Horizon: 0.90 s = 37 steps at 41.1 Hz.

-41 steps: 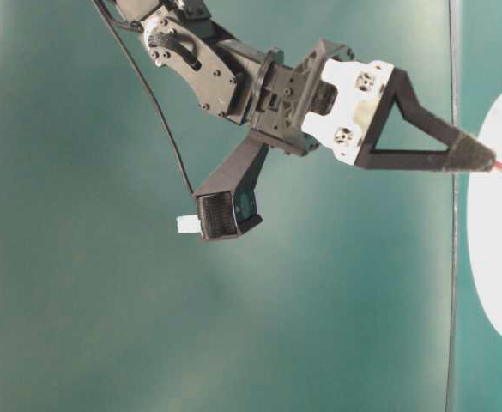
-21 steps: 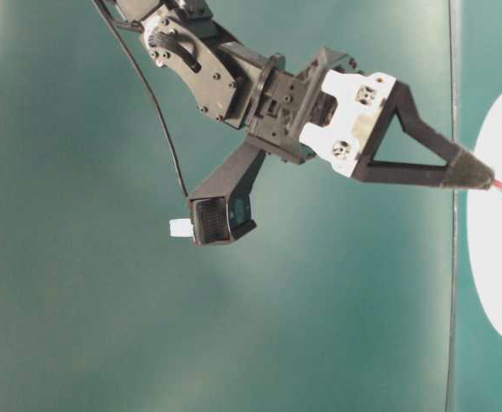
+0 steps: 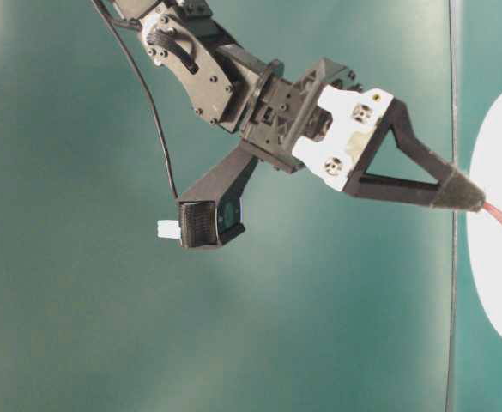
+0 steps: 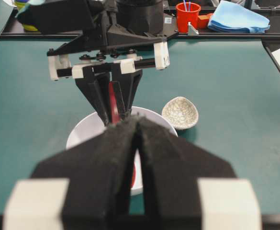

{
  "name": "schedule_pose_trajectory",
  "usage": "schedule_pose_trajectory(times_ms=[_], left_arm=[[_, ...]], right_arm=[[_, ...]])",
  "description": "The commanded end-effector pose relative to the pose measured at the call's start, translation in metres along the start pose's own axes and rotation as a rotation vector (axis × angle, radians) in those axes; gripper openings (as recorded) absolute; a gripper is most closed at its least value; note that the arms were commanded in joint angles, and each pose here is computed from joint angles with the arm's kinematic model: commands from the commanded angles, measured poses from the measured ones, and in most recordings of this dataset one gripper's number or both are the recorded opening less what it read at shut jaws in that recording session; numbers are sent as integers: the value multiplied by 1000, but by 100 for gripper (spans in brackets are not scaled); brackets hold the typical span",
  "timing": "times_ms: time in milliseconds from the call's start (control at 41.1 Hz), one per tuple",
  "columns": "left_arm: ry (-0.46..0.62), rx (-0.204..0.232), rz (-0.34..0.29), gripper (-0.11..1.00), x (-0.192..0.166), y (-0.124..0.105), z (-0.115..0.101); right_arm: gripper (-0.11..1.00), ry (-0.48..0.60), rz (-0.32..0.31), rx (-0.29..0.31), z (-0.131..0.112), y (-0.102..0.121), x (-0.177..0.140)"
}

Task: Scoop the yellow hexagonal prism block from the bowl with a spoon using the right arm.
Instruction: 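Slide the spoon under the yellow hexagonal block, then lift the spoon with the block up and out of the bowl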

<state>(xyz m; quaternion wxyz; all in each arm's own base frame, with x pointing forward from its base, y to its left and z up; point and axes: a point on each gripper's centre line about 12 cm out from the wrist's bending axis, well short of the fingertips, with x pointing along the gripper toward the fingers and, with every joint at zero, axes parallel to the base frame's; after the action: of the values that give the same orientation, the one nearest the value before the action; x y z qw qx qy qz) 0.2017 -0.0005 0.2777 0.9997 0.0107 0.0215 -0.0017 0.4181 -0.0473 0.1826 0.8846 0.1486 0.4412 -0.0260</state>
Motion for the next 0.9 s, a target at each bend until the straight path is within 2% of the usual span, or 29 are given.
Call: schedule_pose_trajectory(times_ms=[0, 195, 438, 877], left_arm=[[-34, 5, 0, 2, 2, 0, 12], [-34, 3, 0, 2, 2, 0, 12], [-34, 5, 0, 2, 2, 0, 12], [-31, 2, 0, 2, 2, 0, 12]], right_arm=[[25, -32, 6, -3, 6, 5, -7], [25, -41, 3, -1, 0, 6, -9], [25, -96, -16, 47, -13, 3, -17], [25, -262, -33, 65, -31, 10, -34]])
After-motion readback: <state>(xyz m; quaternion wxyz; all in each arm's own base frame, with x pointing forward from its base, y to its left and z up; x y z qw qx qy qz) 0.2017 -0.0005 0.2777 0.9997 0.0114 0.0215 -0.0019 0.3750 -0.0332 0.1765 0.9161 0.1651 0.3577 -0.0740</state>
